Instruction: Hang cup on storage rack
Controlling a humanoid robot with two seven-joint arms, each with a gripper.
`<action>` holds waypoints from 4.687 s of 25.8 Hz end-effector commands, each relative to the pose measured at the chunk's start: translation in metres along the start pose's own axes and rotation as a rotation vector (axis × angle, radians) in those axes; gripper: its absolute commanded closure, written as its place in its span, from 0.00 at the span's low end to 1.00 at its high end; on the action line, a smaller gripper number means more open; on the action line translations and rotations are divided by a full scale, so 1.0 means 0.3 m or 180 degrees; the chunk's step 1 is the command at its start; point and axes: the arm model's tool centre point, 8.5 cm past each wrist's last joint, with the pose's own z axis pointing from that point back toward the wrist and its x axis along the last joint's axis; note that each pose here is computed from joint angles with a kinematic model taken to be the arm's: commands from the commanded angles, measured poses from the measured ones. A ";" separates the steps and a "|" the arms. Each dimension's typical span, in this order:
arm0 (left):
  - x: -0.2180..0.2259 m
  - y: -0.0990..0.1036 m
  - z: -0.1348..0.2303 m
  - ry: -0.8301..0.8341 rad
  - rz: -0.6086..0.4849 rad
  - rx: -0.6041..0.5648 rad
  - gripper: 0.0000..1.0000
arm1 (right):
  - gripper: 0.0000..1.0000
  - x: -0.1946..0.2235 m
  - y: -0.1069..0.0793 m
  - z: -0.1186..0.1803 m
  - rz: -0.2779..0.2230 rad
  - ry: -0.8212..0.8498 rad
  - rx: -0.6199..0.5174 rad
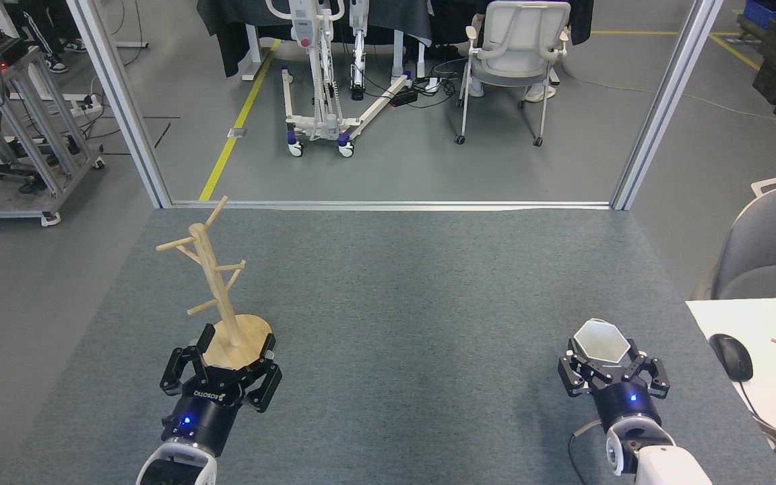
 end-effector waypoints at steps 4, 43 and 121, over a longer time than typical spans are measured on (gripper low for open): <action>0.000 0.001 -0.001 0.0005 0.0005 0.0004 0.01 | 0.01 -0.002 -0.013 -0.010 -0.0003 0.0019 -0.0018; 0.026 0.042 -0.011 -0.0253 0.0409 0.0148 0.01 | 0.63 0.141 -0.409 -0.072 -0.0030 -0.0910 -0.0446; 0.482 0.015 -0.029 -0.0435 0.1015 -0.0316 0.01 | 0.62 0.631 -0.832 0.046 0.0311 -0.3883 -0.0946</action>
